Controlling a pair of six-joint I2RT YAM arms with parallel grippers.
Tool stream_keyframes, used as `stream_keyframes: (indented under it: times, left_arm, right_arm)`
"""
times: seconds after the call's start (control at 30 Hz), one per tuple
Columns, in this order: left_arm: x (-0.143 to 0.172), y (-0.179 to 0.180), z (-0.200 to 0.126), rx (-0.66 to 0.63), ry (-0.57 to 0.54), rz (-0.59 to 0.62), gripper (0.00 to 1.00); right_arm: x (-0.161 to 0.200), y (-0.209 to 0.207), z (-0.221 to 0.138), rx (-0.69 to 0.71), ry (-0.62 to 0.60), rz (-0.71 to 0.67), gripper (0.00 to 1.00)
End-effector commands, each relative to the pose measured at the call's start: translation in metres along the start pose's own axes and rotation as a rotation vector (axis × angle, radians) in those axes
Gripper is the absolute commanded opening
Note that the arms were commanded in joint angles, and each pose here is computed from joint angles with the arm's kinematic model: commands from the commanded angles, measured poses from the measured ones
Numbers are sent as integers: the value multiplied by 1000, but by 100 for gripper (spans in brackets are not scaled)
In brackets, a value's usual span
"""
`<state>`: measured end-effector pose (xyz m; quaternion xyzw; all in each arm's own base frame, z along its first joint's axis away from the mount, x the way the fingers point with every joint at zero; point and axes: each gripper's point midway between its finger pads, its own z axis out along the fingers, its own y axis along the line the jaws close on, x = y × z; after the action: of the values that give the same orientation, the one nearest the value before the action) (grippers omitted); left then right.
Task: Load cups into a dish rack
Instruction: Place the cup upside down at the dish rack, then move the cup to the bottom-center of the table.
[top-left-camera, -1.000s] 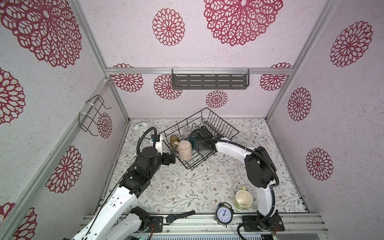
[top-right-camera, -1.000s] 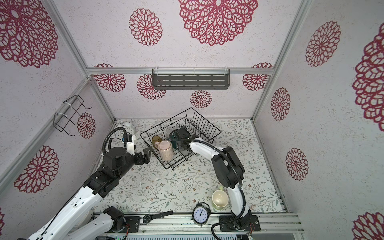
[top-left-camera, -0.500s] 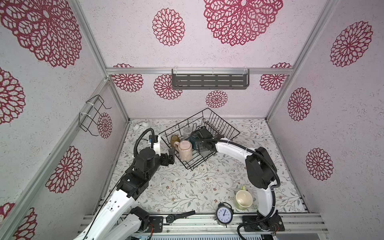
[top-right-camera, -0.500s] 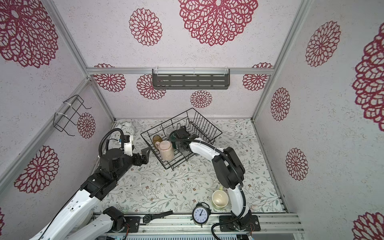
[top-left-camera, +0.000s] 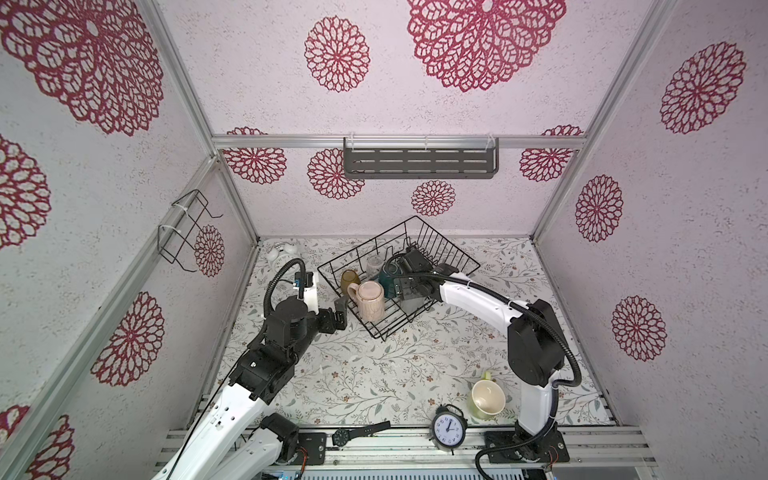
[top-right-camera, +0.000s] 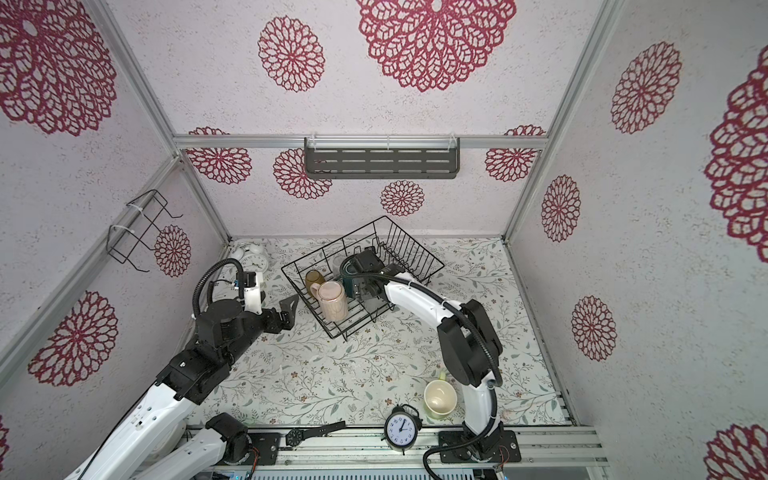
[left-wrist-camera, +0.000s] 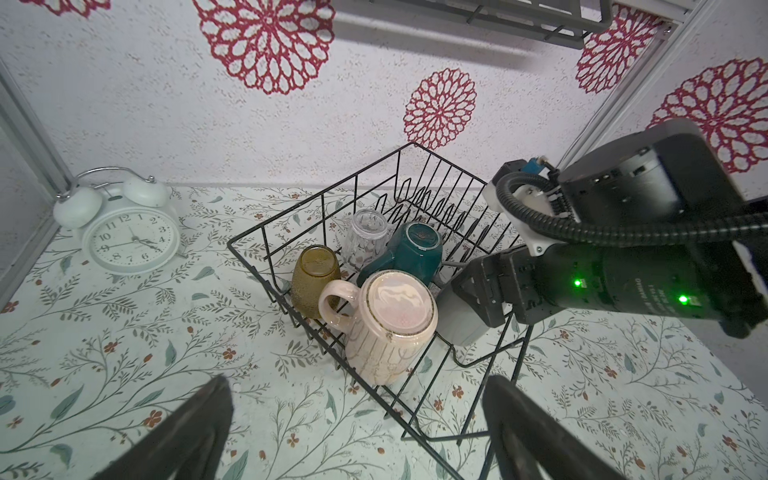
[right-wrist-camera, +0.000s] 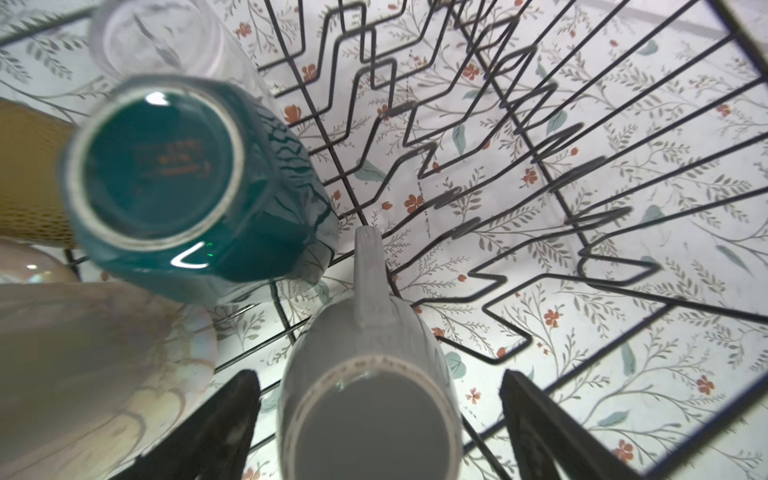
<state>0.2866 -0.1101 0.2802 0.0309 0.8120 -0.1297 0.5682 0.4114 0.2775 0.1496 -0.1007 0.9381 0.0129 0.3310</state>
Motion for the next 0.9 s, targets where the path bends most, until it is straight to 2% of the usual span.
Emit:
stream_keyframes:
  times: [0.0,0.17,0.33,0.43,0.6,0.73,0.87]
  left_arm:
    - [-8,5,-6,-21,-15,7,97]
    - [-9,6,-4,-28,-26,27,97]
    - [-11,4,3,-31,-29,53,97]
    - [-17,7,6,-57,-45,56,97]
    - [-26,12,10,-92,-105,52,97]
    - [-32,20,15,-143,-146,42,97]
    - [-32,20,22,-158,-137,52,97]
  right_arm:
    - [-30,-7,-51,-46,-87,19,94]
    - [-20,-26,-85,-61,-118,20,95]
    - [20,-57,-109,-39,-89,-32,99]
    - [51,-84,-120,-8,-54,33,99]
    - [118,-113,-122,-44,128,213,99]
    - [161,-125,-124,16,246,298,98]
    - [195,-133,-135,63,366,392,90]
